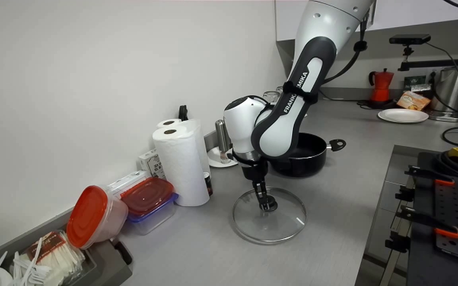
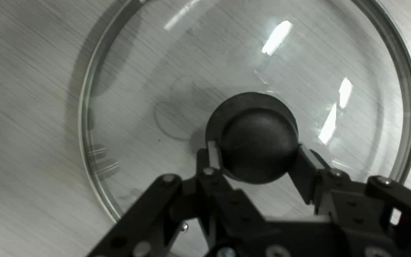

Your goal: Remove the glass lid from the pot and put it on the table

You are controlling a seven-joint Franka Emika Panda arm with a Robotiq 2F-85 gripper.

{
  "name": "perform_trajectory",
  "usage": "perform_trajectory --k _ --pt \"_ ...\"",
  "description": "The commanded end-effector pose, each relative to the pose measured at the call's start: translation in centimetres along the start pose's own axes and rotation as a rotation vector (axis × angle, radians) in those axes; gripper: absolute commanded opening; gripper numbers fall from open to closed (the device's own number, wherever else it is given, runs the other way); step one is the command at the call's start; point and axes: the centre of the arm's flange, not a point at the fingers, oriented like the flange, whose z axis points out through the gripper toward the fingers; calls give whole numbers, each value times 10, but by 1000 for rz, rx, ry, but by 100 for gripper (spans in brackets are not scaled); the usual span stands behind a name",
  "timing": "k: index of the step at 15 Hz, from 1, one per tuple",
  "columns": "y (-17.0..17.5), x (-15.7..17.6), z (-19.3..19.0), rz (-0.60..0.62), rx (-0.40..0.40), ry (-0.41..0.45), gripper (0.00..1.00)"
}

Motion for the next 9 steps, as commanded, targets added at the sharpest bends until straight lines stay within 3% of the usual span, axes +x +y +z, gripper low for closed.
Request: perform_trajectory --k 1,5,6,9 --pt "5 16 1 -3 22 0 24" --pt "5 16 7 -19 27 -20 24" --pt "4 8 4 5 5 -5 49" --pt "5 8 4 1 6 -11 49"
